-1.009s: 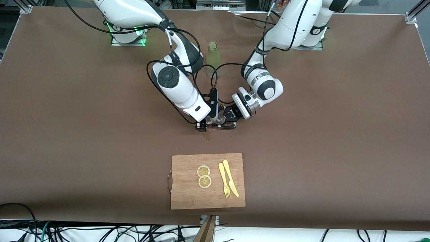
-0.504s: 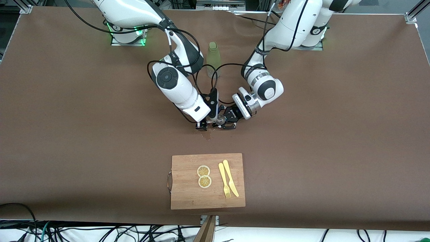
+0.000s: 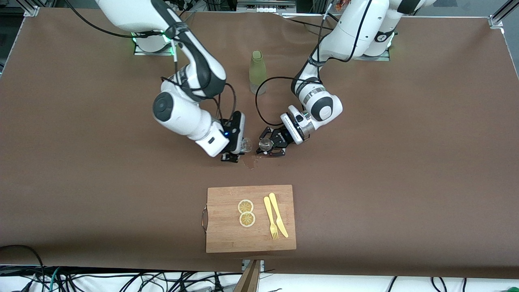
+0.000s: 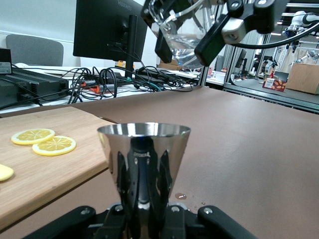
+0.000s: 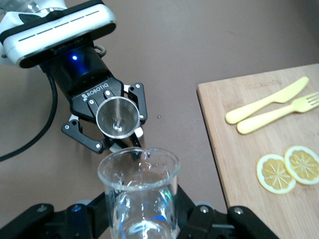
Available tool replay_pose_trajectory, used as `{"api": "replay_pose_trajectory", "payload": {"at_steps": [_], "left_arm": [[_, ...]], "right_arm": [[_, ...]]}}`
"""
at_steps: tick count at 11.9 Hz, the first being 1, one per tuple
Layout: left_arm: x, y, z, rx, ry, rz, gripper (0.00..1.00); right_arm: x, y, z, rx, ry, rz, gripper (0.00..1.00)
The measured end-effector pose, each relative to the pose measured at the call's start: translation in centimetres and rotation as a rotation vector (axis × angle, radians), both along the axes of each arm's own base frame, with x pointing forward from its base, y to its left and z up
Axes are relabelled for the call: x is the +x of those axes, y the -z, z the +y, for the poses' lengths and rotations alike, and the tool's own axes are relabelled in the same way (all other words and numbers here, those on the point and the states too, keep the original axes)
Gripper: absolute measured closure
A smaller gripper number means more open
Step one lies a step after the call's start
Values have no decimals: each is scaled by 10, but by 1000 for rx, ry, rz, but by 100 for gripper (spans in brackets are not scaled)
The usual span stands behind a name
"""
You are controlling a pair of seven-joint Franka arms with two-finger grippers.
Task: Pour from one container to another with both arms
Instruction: 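Tilt the beaker upright and separate the right and left grippers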
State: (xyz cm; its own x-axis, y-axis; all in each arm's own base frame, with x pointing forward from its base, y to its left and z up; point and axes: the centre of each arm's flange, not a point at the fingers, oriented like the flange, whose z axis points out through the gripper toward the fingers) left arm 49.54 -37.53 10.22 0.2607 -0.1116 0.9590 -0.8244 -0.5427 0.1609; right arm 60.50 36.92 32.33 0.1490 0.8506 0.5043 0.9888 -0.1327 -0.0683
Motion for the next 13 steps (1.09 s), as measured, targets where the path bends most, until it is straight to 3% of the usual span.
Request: {"api": "replay_pose_trajectory", "payload": {"at_steps": [4,7,11,13], "left_arm": [[14,-3,16,14,-26,-18,91],[31,-17,34,16,-44,-42,91],[65,-39,93,47,-73,-74,91],[80,-51,135,69,-62,-88,91]], "right_arm": [[31,8,-78,283,26,86,55],[46,12,-142,397,42,140,55],[53,22,-241,613,48,145,55],[43,37,-284,674,22,137,69]]}}
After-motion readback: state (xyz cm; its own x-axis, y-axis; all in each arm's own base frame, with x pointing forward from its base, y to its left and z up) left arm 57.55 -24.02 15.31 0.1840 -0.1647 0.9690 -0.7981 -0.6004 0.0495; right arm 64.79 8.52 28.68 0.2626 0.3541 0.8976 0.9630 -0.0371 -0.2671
